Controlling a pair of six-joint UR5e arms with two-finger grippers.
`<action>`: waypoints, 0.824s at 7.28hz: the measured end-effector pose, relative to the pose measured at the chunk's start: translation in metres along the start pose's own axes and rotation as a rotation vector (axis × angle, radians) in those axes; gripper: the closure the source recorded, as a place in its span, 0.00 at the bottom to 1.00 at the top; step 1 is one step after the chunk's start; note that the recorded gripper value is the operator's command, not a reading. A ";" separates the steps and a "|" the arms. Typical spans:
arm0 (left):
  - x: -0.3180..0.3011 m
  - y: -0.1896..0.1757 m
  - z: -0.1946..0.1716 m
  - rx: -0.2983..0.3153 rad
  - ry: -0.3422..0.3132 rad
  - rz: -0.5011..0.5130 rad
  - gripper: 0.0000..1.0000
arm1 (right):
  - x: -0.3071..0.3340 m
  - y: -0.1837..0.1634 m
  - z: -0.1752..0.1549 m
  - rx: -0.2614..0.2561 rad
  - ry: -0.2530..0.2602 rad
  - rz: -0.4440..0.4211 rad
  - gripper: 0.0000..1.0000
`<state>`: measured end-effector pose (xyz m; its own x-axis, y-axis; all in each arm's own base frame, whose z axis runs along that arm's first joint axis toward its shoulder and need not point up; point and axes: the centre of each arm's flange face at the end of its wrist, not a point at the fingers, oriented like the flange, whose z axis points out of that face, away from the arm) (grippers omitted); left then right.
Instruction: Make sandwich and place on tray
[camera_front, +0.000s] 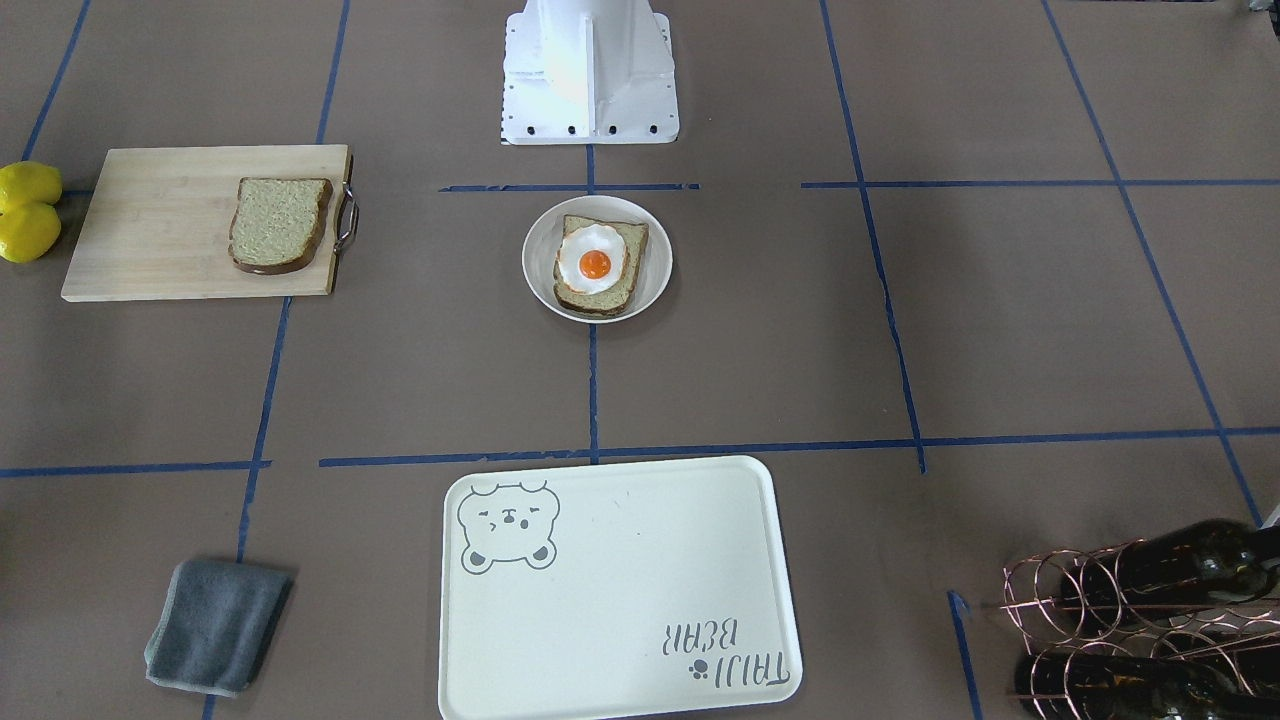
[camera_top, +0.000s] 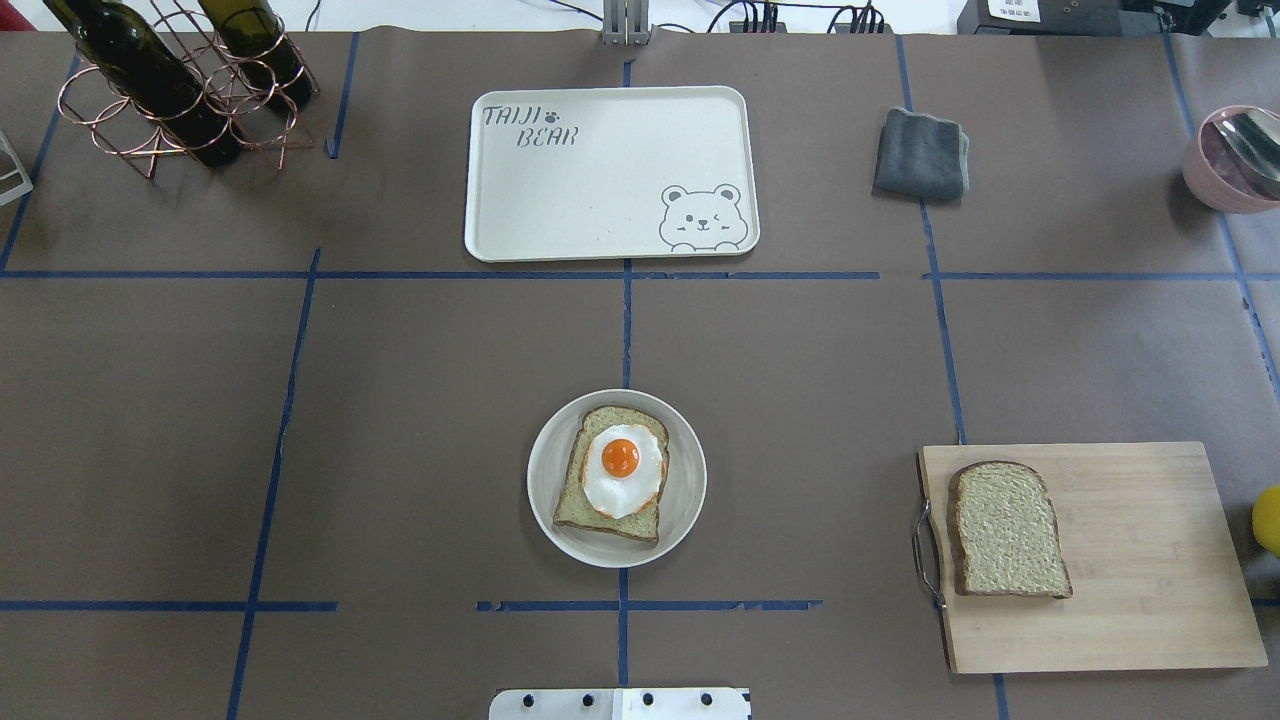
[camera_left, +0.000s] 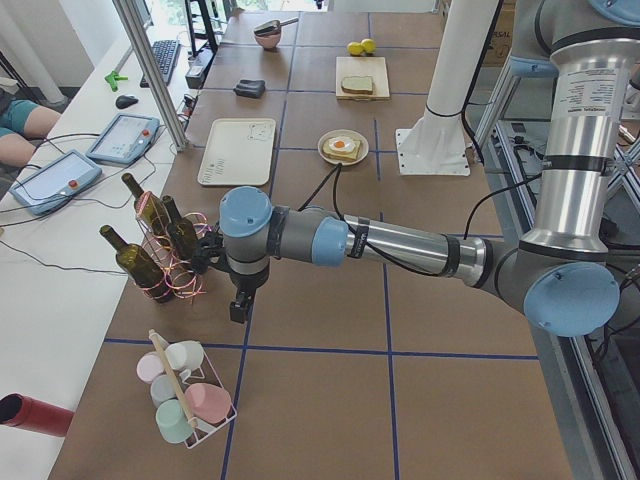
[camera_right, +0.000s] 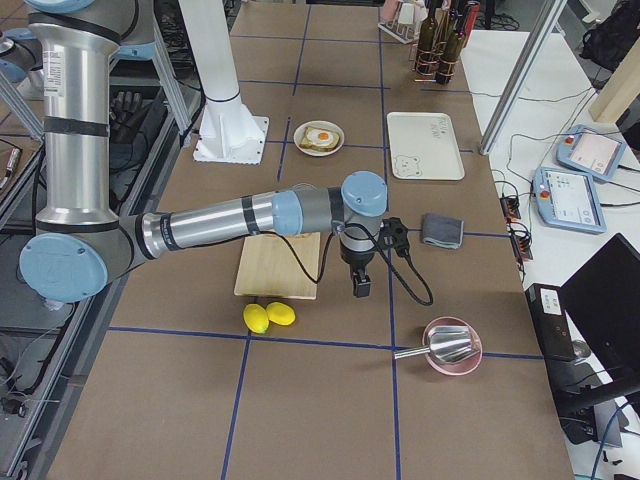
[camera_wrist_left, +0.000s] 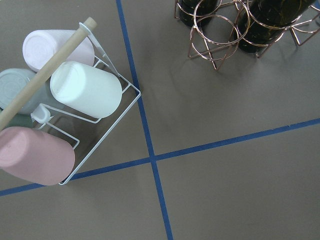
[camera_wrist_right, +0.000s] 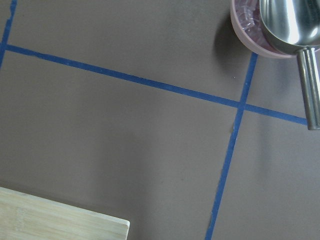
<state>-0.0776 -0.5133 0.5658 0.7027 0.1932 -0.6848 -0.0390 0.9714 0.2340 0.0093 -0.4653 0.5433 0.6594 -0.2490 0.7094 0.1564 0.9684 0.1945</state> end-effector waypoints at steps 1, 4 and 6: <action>-0.003 0.011 0.004 -0.013 -0.004 -0.012 0.00 | -0.014 -0.002 0.005 0.009 -0.043 -0.008 0.00; -0.007 0.028 0.010 -0.033 -0.007 -0.031 0.00 | -0.096 -0.004 0.063 0.077 -0.081 0.055 0.00; -0.004 0.029 0.007 -0.027 -0.008 -0.024 0.00 | -0.150 0.026 0.106 0.109 -0.145 0.104 0.00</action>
<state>-0.0764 -0.4871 0.5796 0.7092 0.1685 -0.6846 -0.0410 0.9792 0.1986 -0.1635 -0.4050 0.5135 0.5539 -0.1551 0.8180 0.0072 0.9834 0.1816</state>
